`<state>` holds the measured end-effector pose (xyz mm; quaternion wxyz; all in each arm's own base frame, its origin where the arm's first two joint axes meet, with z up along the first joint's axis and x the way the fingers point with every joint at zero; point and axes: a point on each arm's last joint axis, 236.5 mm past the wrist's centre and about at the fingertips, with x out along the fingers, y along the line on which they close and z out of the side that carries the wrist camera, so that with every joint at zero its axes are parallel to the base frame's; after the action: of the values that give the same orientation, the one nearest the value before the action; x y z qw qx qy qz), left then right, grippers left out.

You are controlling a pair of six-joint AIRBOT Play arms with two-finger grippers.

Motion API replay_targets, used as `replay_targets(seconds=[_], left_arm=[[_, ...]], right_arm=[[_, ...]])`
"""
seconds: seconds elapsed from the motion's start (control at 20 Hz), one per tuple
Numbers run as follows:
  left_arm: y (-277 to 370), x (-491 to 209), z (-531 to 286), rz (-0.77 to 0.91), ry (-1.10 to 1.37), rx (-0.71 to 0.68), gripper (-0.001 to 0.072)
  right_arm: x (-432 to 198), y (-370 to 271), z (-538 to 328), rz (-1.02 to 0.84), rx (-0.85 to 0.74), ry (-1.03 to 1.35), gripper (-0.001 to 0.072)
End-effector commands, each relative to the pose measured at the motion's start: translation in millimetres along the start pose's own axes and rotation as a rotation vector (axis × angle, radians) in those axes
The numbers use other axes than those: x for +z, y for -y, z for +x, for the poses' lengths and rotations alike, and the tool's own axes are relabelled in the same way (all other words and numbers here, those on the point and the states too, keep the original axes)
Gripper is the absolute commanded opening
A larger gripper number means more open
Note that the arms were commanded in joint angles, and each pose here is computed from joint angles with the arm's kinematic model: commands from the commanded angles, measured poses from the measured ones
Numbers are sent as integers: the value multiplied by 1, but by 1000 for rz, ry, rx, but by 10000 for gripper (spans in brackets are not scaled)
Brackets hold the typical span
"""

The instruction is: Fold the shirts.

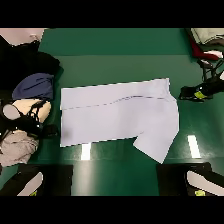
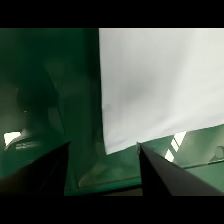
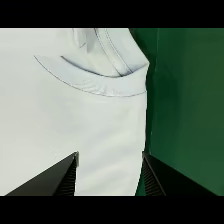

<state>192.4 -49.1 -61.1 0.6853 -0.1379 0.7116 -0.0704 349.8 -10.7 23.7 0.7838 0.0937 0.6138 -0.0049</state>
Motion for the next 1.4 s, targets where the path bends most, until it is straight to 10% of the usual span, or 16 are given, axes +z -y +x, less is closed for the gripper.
replay_targets(seconds=[0.0, 0.55, 0.7, 1.35], left_arm=[[2, -18, 20, -46, -13, -33, 499], [23, -12, 33, 24, 29, 7, 497], [24, -15, 33, 33, 19, 3, 25], [39, 19, 4, 98, 123, -14, 25]], right_arm=[[-7, -13, -1, 0, 42, -4, 463], [-7, -15, -1, 2, 49, -6, 463], [-15, -15, -2, 0, 48, -38, 463], [-218, -3, 29, 96, 30, -560, 463]])
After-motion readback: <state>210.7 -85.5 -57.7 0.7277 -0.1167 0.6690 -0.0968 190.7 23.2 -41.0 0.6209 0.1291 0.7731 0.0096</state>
